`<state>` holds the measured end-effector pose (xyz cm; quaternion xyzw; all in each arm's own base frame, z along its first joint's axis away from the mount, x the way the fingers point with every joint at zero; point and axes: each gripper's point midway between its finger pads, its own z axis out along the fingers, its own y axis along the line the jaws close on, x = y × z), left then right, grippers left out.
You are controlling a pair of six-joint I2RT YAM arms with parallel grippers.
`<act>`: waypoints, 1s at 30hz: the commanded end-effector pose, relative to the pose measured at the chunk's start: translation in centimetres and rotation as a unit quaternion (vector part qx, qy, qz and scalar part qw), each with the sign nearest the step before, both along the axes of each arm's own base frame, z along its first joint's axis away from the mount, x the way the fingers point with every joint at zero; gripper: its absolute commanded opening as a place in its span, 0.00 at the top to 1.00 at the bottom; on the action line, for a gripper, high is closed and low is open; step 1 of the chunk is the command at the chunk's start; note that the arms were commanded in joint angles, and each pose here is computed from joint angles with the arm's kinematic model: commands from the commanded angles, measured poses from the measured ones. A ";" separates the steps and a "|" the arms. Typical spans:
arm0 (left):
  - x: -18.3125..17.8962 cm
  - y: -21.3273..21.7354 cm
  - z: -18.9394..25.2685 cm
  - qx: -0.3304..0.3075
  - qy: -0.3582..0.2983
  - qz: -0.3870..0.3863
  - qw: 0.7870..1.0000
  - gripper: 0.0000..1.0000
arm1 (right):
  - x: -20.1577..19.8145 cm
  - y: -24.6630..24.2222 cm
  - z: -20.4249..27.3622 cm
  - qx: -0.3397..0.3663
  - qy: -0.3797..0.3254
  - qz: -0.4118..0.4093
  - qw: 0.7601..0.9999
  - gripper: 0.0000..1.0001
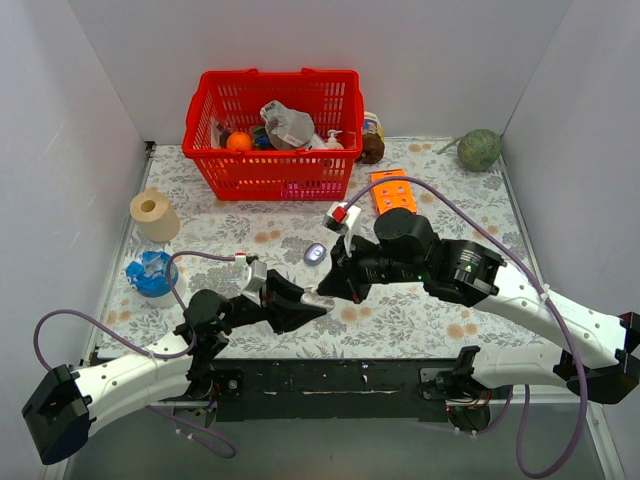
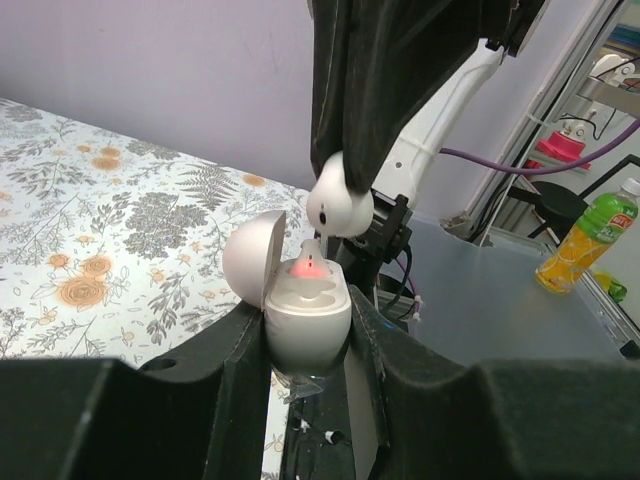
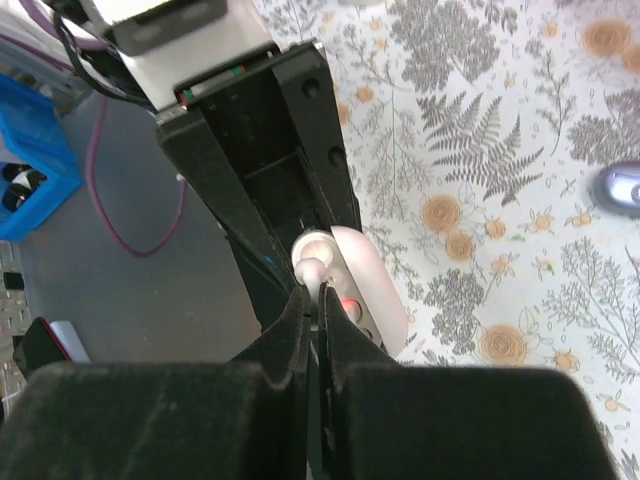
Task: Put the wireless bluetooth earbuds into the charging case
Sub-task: Pick up the earbud from the charging case, then place the earbud in the charging case.
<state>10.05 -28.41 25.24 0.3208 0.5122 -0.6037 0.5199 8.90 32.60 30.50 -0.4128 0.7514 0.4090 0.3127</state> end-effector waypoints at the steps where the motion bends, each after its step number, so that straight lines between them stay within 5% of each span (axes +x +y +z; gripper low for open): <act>1: -0.3 0.3 1.5 -0.025 -0.025 -0.002 0.999 1.00 | 0.1 0.7 3.4 0.078 -0.041 0.009 0.996 0.99; 30: -1.6 0.9 4.2 -0.083 -0.047 -0.027 0.995 1.00 | -0.2 0.8 1.1 0.086 -0.114 0.008 0.990 0.99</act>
